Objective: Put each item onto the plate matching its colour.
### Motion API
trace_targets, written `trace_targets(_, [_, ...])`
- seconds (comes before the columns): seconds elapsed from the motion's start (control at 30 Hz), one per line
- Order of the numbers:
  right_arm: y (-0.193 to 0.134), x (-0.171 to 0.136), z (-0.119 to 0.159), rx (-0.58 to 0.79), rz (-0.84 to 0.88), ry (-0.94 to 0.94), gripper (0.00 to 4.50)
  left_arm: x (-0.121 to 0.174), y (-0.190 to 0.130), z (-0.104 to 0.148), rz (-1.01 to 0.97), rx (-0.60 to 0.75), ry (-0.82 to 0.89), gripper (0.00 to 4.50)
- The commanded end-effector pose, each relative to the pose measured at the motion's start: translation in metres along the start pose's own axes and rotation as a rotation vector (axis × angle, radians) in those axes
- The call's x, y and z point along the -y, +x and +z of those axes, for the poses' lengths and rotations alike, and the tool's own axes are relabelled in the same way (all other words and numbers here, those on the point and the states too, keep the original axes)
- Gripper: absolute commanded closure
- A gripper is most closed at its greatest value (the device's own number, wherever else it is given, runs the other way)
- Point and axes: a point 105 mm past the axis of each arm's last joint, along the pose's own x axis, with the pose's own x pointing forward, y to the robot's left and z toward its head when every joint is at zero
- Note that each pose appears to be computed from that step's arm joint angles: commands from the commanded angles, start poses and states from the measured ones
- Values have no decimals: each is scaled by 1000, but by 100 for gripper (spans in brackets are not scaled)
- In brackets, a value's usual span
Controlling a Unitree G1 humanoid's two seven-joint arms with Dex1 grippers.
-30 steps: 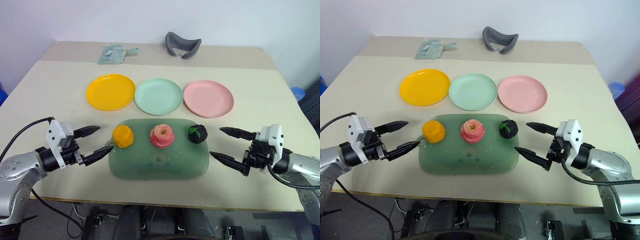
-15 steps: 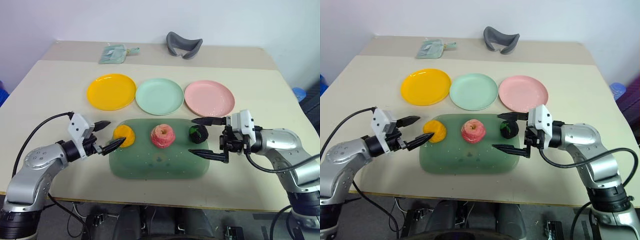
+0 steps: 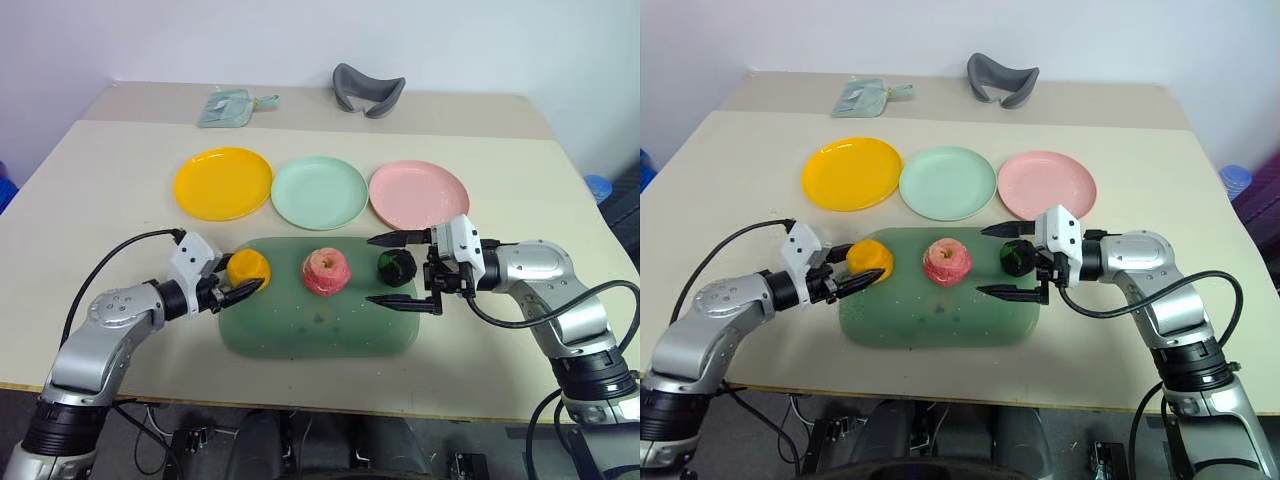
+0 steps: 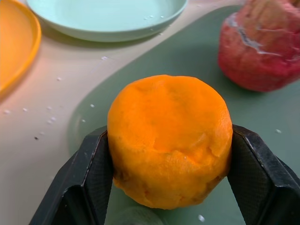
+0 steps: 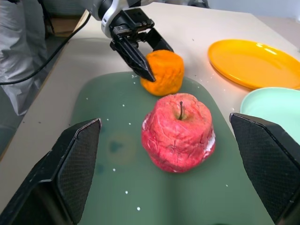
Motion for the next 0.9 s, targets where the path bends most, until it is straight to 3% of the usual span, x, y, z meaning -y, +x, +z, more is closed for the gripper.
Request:
trace_targets(0.03, [0, 5, 10, 26, -7, -55, 0, -2, 2, 9, 43, 23, 89, 176])
trace_targets(0.13, [0, 9, 10, 32, -23, -64, 0, -8, 3, 27, 60, 93, 35, 176])
trace_targets(0.23, [1, 17, 12, 47, -58, -80, 0, -36, 4, 56, 160, 232, -110, 176])
trace_targets(0.37, [8, 32, 18, 87, -125, -89, 0, -97, 8, 69, 526, 251, -154, 176])
trace_targets(0.47, [20, 63, 21, 107, -289, -72, 0, -129, 20, 73, 733, 248, -183, 176])
trace_targets(0.6, [42, 86, 28, 125, -397, -49, 0, -141, 42, 77, 828, 222, -187, 176])
trace_targets(0.73, [67, 82, 43, 176, -395, -37, 0, -146, 57, 72, 861, 198, -210, 176])
trace_targets(0.9, [74, 75, 46, 191, -391, -15, 0, -151, 60, 67, 900, 194, -242, 176])
